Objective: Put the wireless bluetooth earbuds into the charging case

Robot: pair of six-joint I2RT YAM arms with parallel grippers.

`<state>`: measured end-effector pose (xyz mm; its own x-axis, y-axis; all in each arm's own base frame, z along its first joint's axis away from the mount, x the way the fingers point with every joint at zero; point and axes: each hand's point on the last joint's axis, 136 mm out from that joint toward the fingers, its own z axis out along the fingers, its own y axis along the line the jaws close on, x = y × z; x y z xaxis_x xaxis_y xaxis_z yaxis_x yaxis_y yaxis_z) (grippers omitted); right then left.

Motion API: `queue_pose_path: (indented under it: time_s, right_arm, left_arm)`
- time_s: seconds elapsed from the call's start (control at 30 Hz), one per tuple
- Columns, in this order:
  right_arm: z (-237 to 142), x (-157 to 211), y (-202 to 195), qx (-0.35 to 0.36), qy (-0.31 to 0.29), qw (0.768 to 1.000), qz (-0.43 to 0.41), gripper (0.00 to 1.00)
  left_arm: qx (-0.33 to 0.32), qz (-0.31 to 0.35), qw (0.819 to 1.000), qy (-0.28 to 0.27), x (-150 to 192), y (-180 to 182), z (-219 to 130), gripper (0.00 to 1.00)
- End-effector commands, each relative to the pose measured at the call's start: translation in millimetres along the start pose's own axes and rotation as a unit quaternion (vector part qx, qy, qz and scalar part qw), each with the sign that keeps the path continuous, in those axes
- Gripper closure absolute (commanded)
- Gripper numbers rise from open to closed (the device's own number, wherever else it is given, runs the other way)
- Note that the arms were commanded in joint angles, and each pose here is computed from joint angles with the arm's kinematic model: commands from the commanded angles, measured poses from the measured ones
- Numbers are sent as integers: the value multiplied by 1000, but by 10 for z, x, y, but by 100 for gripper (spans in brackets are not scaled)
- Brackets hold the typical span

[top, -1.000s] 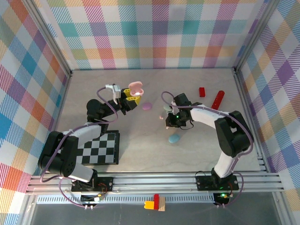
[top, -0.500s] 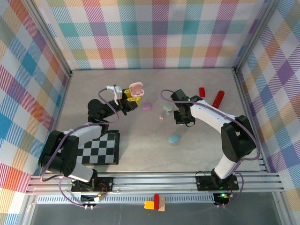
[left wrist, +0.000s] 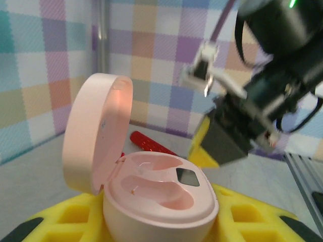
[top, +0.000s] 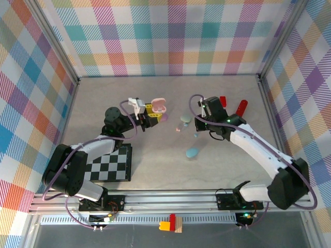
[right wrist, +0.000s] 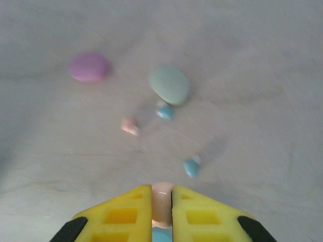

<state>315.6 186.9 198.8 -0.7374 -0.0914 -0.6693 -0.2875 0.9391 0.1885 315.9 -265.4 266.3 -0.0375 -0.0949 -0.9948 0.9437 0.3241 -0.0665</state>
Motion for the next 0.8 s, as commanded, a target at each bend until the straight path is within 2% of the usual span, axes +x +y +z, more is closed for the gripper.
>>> queue_pose_path:
  time_s: [0.0, 0.17, 0.33, 0.53, 0.77]
  right_arm:
    - [-263, -322, 404, -106, -67, 991, -44, 87]
    - [-667, -508, 754, -198, -108, 970, -89, 88]
    - [-818, -592, 933, -205, -119, 961, -140, 89]
    - [-795, -560, 1132, -221, -103, 953, -178, 89]
    - [-683, -478, 1142, -216, -84, 955, -185, 89]
  left_arm:
    - [27, 41, 999, 6, -94, -156, 113, 62]
    - [46, 47, 998, 23, -26, -290, 235, 62]
    - [68, 52, 995, 48, 61, -415, 315, 62]
    - [91, 51, 993, 51, 54, -526, 371, 61]
    - [100, 44, 993, 40, -12, -567, 383, 61]
